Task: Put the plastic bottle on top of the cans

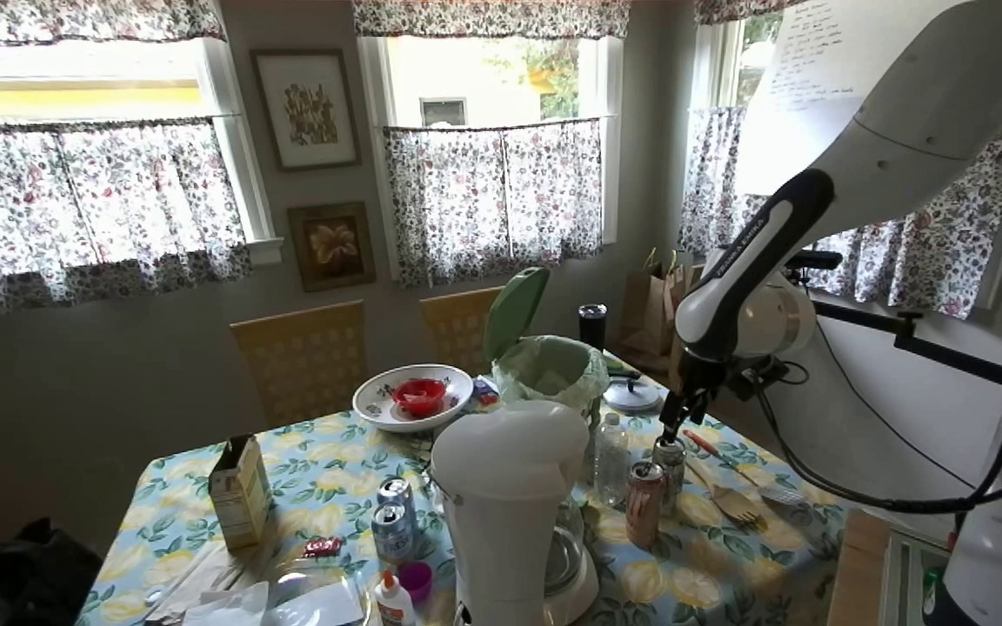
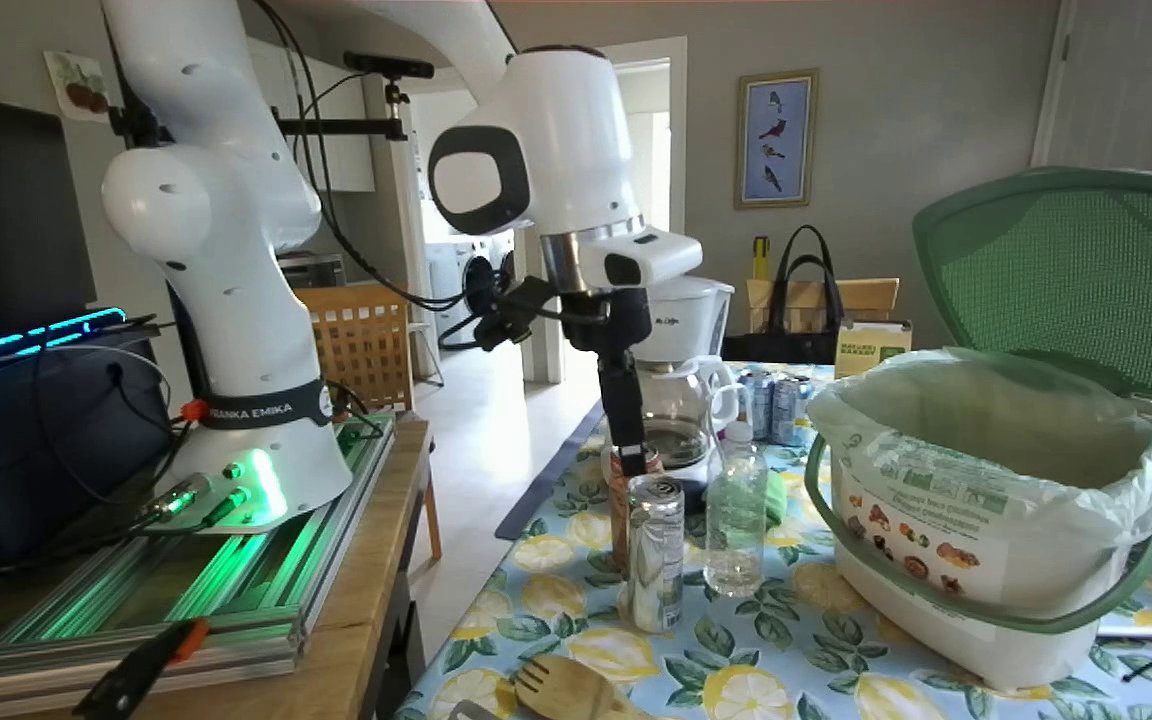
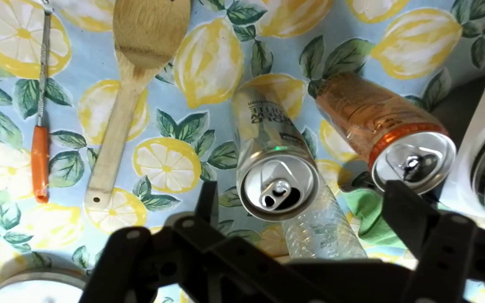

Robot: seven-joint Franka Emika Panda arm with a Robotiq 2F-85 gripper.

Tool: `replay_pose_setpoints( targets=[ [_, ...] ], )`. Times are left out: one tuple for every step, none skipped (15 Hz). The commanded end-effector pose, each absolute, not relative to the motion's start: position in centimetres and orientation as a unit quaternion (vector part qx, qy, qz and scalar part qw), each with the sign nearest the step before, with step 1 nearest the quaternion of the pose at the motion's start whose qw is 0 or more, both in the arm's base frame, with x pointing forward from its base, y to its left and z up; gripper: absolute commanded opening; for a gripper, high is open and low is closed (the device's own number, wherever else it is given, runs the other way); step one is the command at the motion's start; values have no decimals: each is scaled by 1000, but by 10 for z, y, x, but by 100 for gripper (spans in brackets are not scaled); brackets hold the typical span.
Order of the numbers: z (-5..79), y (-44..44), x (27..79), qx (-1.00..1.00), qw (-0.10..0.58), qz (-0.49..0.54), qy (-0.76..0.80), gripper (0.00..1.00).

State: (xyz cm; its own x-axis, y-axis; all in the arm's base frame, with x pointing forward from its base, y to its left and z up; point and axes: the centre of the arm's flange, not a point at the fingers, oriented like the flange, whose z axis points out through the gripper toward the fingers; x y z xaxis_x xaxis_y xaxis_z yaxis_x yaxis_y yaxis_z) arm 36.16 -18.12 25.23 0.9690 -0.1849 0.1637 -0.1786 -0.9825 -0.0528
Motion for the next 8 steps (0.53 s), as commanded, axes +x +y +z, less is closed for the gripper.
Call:
replay_pose_setpoints(
  targets=[
    [226, -191, 368, -993, 20, -87, 79, 100],
    [223, -192, 368, -993, 22, -86, 77, 100],
    [221, -193, 369, -993, 22, -85, 75, 100],
    [218, -194, 370, -993, 23, -84, 73, 100],
    [216, -195, 371, -994, 23, -85, 72, 100],
    [214, -197, 372, -994, 23, -85, 72, 100],
    [212, -199, 373, -994, 23, -86, 70, 100],
    [211, -201, 375, -994, 23, -87, 70, 100]
  ],
)
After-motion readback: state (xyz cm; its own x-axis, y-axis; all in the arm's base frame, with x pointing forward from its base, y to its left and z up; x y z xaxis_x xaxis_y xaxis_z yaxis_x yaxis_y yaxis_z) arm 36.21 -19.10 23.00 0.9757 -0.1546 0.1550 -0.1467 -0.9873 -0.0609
